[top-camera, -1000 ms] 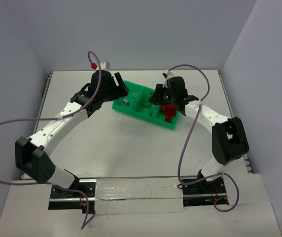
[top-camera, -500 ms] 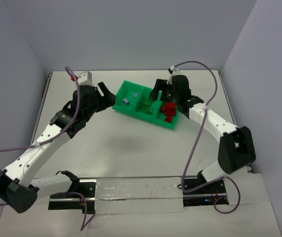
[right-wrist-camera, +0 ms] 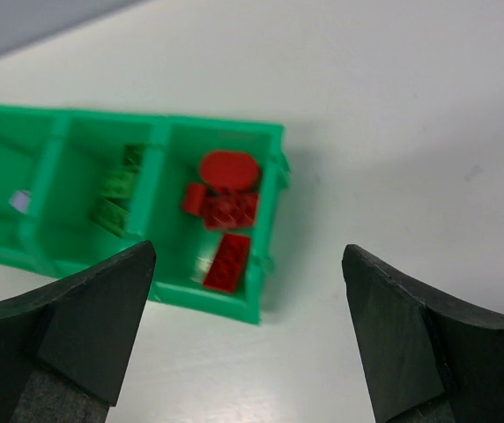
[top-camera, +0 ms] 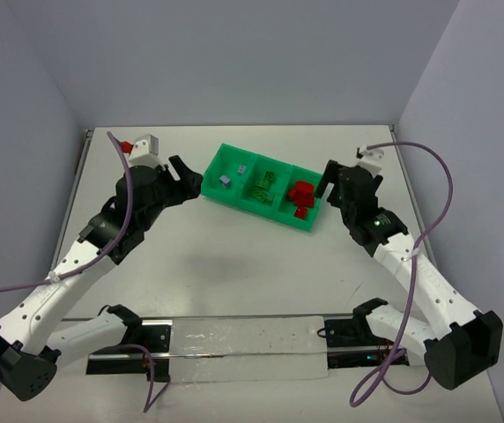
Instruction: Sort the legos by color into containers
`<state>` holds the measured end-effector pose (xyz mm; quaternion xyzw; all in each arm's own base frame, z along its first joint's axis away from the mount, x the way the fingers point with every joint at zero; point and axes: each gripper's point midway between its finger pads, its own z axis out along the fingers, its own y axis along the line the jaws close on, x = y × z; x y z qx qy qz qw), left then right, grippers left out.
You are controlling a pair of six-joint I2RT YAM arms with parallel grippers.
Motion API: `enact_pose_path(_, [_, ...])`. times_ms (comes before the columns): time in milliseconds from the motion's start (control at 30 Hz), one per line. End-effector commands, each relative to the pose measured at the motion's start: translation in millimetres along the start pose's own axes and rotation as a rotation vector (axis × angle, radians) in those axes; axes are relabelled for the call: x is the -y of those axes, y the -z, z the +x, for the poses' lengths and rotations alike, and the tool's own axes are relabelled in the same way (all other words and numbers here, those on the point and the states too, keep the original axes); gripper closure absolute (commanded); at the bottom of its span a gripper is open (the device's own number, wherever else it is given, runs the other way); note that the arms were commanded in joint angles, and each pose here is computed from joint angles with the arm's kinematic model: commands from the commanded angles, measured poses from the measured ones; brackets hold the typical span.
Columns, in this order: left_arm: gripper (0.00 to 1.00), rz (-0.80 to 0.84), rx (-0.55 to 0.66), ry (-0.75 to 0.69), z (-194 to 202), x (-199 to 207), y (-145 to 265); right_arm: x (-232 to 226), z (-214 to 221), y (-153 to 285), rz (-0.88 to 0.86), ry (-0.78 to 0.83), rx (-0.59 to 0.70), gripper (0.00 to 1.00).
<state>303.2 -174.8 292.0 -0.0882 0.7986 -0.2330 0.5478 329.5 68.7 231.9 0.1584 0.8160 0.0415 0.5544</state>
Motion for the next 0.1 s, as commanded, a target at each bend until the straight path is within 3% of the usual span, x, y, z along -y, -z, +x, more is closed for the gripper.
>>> enact_pose_path(0, [0.21,0.083,0.062,-0.007,-18.9,17.2,8.3,28.7,15.7,12.1,0.085,0.001,-0.003,0.07])
enact_pose_path(67, [0.21,0.074,0.059,-0.014,-19.4,15.9,8.2,33.0,21.5,15.5,0.080,-0.007,0.003,0.07])
